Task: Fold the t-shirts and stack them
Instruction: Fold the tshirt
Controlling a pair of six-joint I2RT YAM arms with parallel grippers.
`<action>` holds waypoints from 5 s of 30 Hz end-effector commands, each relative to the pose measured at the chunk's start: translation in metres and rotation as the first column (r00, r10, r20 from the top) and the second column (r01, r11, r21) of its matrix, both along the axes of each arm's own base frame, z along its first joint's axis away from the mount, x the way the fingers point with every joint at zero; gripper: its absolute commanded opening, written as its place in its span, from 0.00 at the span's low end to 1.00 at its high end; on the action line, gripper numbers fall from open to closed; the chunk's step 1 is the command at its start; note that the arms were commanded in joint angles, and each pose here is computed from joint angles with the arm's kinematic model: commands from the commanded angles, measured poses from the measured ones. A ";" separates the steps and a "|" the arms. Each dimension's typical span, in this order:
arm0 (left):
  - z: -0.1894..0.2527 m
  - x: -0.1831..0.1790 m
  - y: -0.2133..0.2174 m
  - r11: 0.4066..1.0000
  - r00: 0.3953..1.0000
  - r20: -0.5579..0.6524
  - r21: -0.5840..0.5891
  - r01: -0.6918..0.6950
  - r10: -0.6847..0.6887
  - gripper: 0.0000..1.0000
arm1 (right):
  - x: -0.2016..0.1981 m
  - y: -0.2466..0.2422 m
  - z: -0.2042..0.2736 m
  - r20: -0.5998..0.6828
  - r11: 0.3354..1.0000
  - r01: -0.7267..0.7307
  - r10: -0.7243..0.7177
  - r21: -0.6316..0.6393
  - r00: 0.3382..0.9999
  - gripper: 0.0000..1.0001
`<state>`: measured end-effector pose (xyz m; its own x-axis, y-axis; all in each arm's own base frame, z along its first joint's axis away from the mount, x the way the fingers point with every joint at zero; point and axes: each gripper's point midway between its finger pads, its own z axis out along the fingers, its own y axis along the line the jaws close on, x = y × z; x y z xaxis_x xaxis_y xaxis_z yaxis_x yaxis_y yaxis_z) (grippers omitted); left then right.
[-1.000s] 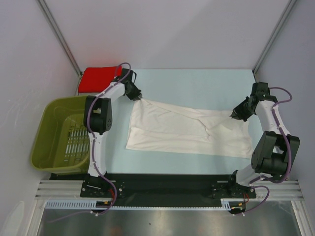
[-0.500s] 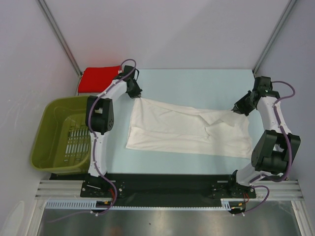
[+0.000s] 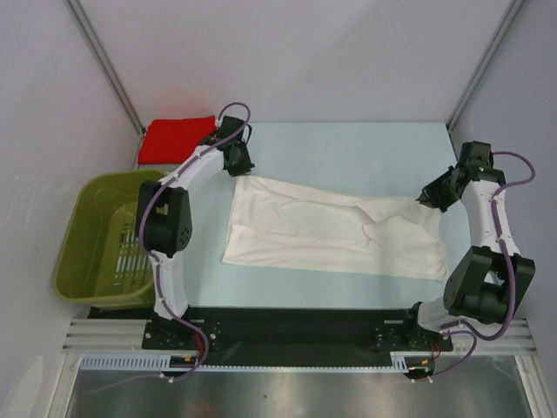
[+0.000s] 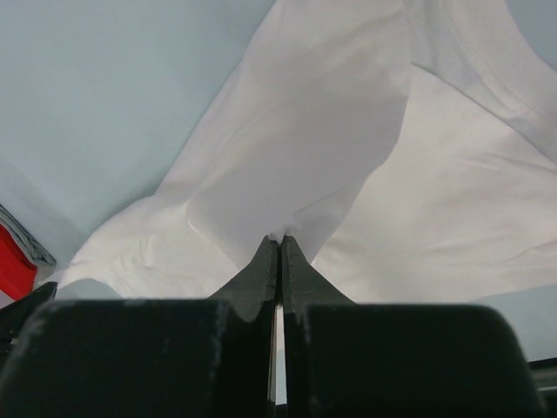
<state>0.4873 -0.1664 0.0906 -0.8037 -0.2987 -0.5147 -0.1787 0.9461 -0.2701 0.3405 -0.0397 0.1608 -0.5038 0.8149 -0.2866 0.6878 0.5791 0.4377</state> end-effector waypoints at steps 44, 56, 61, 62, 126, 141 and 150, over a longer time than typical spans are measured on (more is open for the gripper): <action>-0.021 -0.131 0.011 0.995 0.989 -0.114 -0.012 0.098 -0.099 0.00 | -0.060 -0.032 -0.042 -0.158 0.994 0.088 -0.097 -0.061 0.983 0.00; -0.019 -0.129 0.024 0.996 0.991 -0.109 0.049 0.079 -0.074 0.00 | -0.070 -0.029 -0.041 -0.174 0.995 0.074 -0.085 -0.068 0.981 0.00; -0.018 -0.131 0.024 0.996 0.991 -0.109 0.047 0.077 -0.071 0.00 | -0.074 -0.031 -0.040 -0.184 0.994 0.073 -0.087 -0.086 0.979 0.00; -0.018 -0.132 0.025 0.996 0.992 -0.110 0.049 0.074 -0.068 0.00 | -0.074 -0.031 -0.041 -0.188 0.994 0.071 -0.086 -0.085 0.978 0.00; 0.022 -0.144 -0.054 0.862 0.902 0.034 -0.279 0.422 -0.431 0.46 | -0.112 -0.007 -0.055 -0.214 0.993 0.105 -0.115 -0.055 0.970 0.08; 0.013 -0.144 -0.044 0.866 0.901 0.023 -0.267 0.423 -0.433 0.47 | -0.148 0.021 -0.054 -0.240 0.974 0.227 -0.217 0.012 0.946 0.00; 0.010 -0.138 -0.045 0.862 0.900 0.017 -0.279 0.423 -0.436 0.47 | -0.120 0.009 -0.058 -0.200 0.981 0.195 -0.192 -0.006 0.961 0.00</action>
<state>0.3379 -0.2066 0.0904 -0.9214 -0.0563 -0.3844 0.1626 0.8427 -0.5132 0.2002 -0.0182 0.1007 -0.3784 0.9148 -0.1411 0.8735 0.4033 0.2726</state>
